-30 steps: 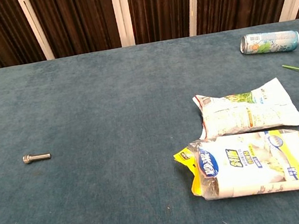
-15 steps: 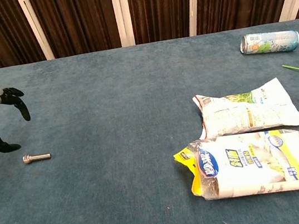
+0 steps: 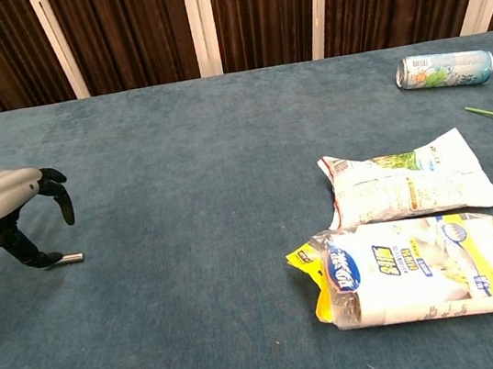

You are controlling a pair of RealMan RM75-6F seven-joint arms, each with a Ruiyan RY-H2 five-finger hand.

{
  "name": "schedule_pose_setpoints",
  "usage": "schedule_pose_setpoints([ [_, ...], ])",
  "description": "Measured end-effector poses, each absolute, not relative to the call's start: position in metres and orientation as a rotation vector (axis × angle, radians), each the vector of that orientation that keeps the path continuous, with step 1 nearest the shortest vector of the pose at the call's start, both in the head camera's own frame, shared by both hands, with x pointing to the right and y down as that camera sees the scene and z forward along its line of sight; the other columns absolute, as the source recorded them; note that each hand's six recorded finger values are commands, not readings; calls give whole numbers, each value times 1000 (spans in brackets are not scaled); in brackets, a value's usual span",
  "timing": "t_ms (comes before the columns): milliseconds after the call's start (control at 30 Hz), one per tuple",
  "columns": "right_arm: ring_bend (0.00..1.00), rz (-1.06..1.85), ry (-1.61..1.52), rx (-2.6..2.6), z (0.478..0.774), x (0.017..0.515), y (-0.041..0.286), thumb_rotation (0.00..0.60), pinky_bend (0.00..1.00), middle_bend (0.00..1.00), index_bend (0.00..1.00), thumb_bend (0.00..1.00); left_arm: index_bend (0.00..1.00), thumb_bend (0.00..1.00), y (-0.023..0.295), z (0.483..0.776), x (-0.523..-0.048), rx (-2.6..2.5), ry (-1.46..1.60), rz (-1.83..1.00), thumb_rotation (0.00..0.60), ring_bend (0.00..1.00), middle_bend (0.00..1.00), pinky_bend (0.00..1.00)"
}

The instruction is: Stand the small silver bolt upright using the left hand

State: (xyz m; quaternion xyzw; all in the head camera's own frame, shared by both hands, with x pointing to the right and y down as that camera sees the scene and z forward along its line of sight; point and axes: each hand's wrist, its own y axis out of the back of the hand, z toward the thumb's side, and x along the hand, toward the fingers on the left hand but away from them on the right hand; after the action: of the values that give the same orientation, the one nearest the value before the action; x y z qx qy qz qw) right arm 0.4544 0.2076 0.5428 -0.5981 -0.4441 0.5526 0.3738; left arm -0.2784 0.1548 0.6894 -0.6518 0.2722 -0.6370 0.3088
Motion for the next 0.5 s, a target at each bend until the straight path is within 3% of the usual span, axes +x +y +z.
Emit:
schedule_pose_setpoints([
  [500, 69, 1419, -1154, -1533, 543, 457, 207, 600, 0, 96, 130, 103, 465, 412, 165, 699, -274, -1722, 686, -1672, 600, 0, 79, 0],
])
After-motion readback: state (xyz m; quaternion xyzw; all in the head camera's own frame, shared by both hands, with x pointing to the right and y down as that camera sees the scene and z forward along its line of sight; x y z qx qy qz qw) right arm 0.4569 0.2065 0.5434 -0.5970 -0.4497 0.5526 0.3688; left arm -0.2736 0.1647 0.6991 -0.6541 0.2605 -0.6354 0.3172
